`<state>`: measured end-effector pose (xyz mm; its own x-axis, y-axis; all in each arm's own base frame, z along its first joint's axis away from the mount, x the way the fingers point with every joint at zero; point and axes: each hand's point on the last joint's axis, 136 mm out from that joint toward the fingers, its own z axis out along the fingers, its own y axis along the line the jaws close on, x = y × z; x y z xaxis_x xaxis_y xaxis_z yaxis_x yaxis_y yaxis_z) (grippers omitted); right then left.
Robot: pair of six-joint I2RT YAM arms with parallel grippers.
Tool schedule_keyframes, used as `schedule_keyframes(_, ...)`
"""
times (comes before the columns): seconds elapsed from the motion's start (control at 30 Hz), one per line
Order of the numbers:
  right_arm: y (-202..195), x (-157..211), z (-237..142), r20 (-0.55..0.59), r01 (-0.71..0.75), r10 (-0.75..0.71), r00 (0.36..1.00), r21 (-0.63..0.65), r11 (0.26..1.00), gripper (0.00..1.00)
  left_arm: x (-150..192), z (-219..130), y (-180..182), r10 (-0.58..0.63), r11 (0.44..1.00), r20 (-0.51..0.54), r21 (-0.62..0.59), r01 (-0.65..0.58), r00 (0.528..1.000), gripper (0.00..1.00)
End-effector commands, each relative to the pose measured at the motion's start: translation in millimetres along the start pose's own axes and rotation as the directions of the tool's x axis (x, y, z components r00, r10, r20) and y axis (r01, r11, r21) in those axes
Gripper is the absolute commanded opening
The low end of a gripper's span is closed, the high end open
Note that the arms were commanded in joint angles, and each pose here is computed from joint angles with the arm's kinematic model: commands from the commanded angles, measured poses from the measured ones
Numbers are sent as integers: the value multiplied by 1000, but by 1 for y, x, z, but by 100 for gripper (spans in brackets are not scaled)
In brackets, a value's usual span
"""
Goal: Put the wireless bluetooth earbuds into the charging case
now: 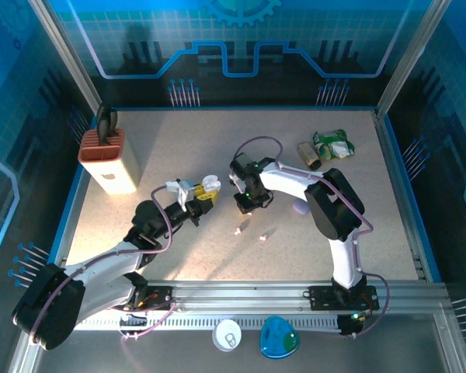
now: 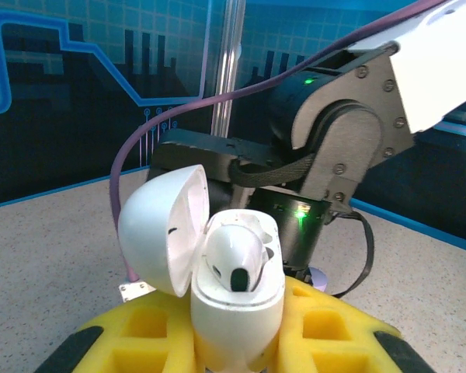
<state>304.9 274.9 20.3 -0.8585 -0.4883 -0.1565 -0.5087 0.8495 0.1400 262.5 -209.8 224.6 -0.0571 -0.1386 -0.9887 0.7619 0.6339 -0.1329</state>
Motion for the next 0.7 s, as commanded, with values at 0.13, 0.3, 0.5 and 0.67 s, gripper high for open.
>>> schedule_keyframes(0.13, 10, -32, -59, 380, 9, 37, 924, -120, 993, 21, -7, 1, -2, 19, 1000, 22, 16, -19, 1000, 0)
schedule_keyframes(0.3, 18, -41, -117, 636, 74, 84, 767, -218, 973, 19, -8, 4, -2, 8, 1000, 23, 24, -8, 1000, 0)
schedule_keyframes(0.5, 36, -31, -194, 853, 235, 122, 507, -273, 933, 19, -8, 10, 1, 12, 1000, 28, 18, -12, 1000, 0)
schedule_keyframes(0.67, 60, -18, -238, 907, 351, 127, 401, -280, 894, 20, -11, 17, -1, 44, 999, 61, 19, -45, 997, 0)
